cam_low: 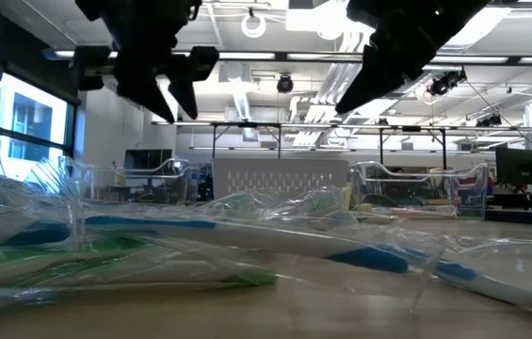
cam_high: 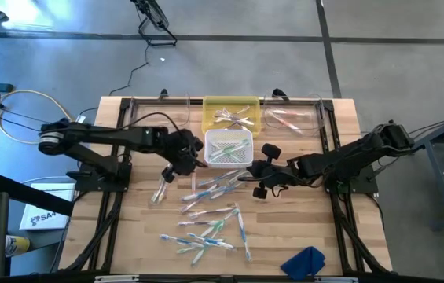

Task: Pick & Place Toothbrushes
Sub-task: Put the orange toothbrush into the right transparent bin

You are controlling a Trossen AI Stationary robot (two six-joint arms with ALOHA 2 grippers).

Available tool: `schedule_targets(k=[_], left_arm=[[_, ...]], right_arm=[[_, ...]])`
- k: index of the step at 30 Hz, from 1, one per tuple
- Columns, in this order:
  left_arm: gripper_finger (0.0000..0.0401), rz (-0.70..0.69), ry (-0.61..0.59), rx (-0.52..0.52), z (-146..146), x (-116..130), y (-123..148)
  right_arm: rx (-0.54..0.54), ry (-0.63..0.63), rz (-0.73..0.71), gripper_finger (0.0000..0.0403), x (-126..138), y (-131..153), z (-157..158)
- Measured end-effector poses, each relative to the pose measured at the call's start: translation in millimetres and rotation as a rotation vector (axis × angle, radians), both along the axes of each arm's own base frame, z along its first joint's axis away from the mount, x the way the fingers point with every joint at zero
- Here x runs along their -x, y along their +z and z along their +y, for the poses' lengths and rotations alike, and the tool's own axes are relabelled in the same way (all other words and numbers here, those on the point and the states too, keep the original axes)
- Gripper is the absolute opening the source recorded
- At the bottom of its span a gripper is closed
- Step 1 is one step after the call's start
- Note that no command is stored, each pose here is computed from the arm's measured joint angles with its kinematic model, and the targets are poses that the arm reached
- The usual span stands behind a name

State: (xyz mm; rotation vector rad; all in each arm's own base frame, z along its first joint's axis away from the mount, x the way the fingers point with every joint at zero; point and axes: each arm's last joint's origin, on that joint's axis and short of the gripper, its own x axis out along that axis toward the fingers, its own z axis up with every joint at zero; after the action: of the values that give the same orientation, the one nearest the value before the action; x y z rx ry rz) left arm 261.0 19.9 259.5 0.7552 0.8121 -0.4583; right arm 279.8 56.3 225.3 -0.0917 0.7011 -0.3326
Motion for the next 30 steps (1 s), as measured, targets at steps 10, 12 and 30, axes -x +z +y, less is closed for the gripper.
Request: schedule_targets(k=[10, 12, 30], left_arm=[[0.0141, 0.156, -0.163, -0.293, -24.1, -7.7, -25.1], [0.0141, 0.196, -0.146, -0.359, -22.8, -10.1, -31.3], [0.0141, 0.350, -0.175, -0.361, 6.7, -26.7, -71.4]], right_arm=[[0.001, 0.000, -0.007, 0.0002, -0.4, 0.5, 0.1], [0.001, 0.000, -0.008, 0.0002, -0.6, 0.6, 0.1], [-0.002, 0.003, -0.007, 0.0002, -0.5, 0.5, 0.4]])
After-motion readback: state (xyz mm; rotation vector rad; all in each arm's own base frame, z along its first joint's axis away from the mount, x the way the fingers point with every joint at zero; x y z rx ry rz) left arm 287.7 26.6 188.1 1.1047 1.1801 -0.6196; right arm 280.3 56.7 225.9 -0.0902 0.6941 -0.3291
